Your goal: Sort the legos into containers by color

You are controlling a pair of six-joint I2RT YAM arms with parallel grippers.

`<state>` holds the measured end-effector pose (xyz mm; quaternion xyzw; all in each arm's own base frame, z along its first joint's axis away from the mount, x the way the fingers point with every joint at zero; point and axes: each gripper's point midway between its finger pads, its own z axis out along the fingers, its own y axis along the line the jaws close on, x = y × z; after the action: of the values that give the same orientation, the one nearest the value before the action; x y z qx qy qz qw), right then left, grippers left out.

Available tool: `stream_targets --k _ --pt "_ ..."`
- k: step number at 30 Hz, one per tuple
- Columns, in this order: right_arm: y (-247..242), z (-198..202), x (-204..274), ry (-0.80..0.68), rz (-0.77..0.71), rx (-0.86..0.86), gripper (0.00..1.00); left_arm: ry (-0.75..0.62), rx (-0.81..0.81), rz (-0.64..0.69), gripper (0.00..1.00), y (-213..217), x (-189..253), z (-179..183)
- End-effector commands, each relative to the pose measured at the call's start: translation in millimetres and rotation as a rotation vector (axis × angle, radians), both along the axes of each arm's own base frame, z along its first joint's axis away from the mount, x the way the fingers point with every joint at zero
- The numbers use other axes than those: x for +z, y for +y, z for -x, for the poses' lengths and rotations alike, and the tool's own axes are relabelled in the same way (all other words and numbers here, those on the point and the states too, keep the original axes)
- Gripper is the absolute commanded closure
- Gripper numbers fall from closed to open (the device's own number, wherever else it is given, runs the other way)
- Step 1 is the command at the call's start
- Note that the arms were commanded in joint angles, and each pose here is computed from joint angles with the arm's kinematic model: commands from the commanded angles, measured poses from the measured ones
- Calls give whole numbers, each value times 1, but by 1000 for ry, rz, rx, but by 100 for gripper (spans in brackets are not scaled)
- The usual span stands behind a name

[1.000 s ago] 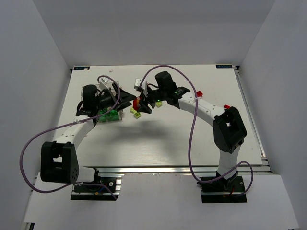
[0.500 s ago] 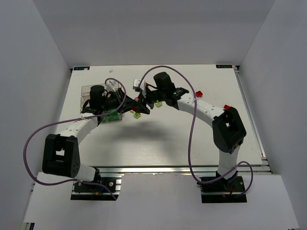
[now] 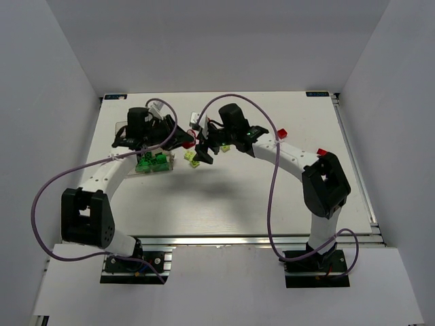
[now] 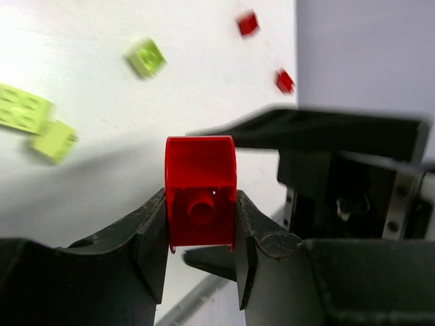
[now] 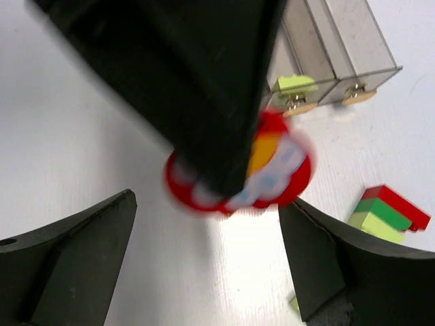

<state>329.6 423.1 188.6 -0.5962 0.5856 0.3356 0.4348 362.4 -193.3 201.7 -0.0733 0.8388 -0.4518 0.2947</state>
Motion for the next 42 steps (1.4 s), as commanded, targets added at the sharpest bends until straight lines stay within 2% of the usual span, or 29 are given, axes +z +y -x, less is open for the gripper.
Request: stream_targets --k 1,3,5,6,7,9,10,12,13,14,15,17,21,25,27,38,40,42 --pt "-10 0 18 -59 -9 -40 11 1 158 -151 100 43 -3 -27" --pt "-19 -1 12 -66 11 -76 10 17 244 -200 100 66 -3 -45" --pt "-26 -5 17 -87 3 -117 11 72 383 -316 100 106 -14 -59" --pt "-33 -7 9 -86 21 -153 11 98 454 -362 100 124 -4 -67" --pt "-36 -8 10 -89 20 -164 11 156 550 -422 100 144 -17 -77" --pt "-45 -11 14 -96 19 -196 11 233 642 -453 100 162 -21 -84" --pt "-49 -10 10 -86 24 -202 11 242 751 -462 100 176 -14 -101" --pt "-57 -10 10 -81 22 -219 11 308 834 -465 100 185 -17 -106" --pt "-62 -11 13 -79 17 -232 11 329 919 -437 100 195 -15 -119" --pt "-64 -10 12 -76 19 -236 11 390 982 -436 100 211 -20 -115" --pt "-67 -9 10 -69 23 -240 11 402 1055 -382 100 216 -10 -124" --pt "-72 -8 12 -65 16 -246 11 497 1125 -361 100 229 -29 -124" --pt "-80 -6 12 -62 15 -255 11 526 1311 -228 100 251 -33 -133" --pt "-86 -10 18 -76 -6 -272 10 549 1394 -169 100 264 -41 -140" --pt "-89 -12 19 -77 -11 -279 11 585 1399 -136 100 265 -54 -146" --pt "-100 -17 15 -66 -10 -298 10 572 1386 -70 100 264 -74 -174" --pt "-101 -18 13 -62 -7 -301 11 568 1375 -55 98 262 -76 -179" --pt "-102 -18 11 -57 -3 -303 11 569 1373 -54 90 262 -78 -181"
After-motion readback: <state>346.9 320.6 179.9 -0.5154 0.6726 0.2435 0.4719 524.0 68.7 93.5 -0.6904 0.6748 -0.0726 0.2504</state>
